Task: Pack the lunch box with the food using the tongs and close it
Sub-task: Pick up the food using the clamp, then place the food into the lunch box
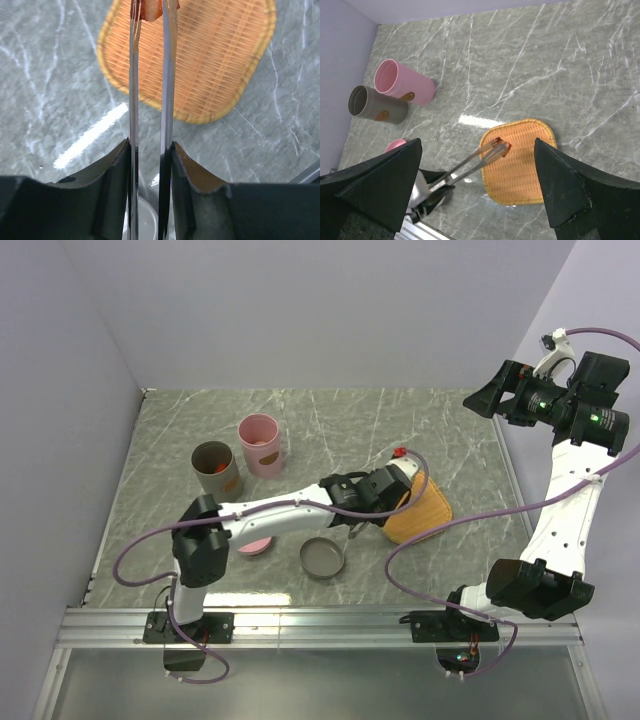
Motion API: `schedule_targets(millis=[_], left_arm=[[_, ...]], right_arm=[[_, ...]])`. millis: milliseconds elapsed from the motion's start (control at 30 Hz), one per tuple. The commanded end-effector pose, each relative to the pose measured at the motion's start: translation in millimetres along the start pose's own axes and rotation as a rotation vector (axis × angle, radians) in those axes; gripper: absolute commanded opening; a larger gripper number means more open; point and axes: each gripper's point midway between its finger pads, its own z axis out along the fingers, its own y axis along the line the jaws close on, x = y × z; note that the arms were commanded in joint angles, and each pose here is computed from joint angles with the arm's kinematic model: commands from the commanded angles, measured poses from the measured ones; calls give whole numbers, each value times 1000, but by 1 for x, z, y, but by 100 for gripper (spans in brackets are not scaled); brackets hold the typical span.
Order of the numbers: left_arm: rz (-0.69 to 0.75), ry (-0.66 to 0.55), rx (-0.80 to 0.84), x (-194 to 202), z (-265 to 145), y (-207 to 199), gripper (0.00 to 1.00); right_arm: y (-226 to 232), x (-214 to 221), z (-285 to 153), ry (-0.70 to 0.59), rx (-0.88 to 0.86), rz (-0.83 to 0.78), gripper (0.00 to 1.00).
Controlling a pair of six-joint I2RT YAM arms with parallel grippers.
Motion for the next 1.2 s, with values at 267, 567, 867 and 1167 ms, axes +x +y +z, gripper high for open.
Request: schedule_targets(millis=[267,567,867,1167], left_arm=[[-87,-116,63,-32,-57,40,39],[-145,-204,-24,-50,-114,121,40],[-189,-261,-229,-31,-174,213,41],[-240,-243,-484,23,-224,289,40]], right_arm=[[-2,0,-4,-16,10,-45,100],[-6,3,0,-2,9,-39,100],[-4,2,-1,-3,3,-35,100],[0,3,-1,-4,-20,-31,100]])
